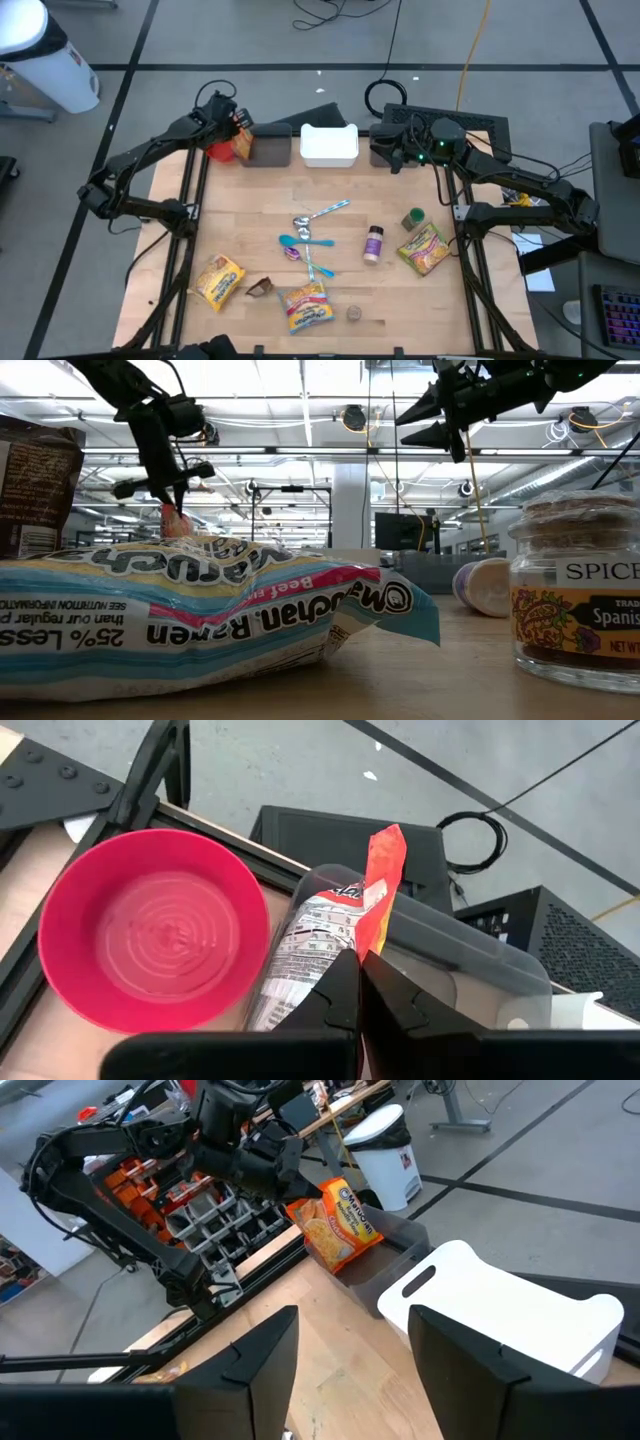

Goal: Pick & Place Food Item
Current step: Put the orange noodle pack into the left black bin

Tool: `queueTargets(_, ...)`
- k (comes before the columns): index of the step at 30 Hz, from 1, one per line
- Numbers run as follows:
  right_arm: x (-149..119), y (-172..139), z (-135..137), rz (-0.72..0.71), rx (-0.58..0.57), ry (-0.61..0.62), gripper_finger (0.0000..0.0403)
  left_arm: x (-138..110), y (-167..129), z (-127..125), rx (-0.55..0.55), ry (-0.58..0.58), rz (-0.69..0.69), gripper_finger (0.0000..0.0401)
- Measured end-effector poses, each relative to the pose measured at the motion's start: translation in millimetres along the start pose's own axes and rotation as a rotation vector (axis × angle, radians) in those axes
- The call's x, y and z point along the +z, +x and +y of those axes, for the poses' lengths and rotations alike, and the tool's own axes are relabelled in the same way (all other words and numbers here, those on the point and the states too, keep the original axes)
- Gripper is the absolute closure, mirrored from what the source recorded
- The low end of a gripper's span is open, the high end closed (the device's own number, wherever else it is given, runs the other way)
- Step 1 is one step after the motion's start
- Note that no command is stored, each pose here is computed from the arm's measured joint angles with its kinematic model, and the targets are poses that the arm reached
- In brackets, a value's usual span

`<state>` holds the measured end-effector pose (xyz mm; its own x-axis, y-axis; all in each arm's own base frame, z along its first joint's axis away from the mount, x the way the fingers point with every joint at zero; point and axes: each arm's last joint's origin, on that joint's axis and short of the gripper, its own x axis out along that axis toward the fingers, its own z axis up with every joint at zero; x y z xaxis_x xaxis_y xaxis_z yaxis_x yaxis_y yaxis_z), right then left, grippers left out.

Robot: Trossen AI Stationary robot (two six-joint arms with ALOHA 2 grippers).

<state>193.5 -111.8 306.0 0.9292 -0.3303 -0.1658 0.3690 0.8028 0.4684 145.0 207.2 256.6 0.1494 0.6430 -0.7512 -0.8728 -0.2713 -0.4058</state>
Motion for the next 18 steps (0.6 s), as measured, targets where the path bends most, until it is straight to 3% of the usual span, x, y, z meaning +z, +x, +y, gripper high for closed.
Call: queueTargets(18, 0.0, 0.0, 0.0, 0.0, 0.0, 0.0, 0.022, -6.5, 9.1, -0.6, 0.032, 0.054, 0.047, 0.0401)
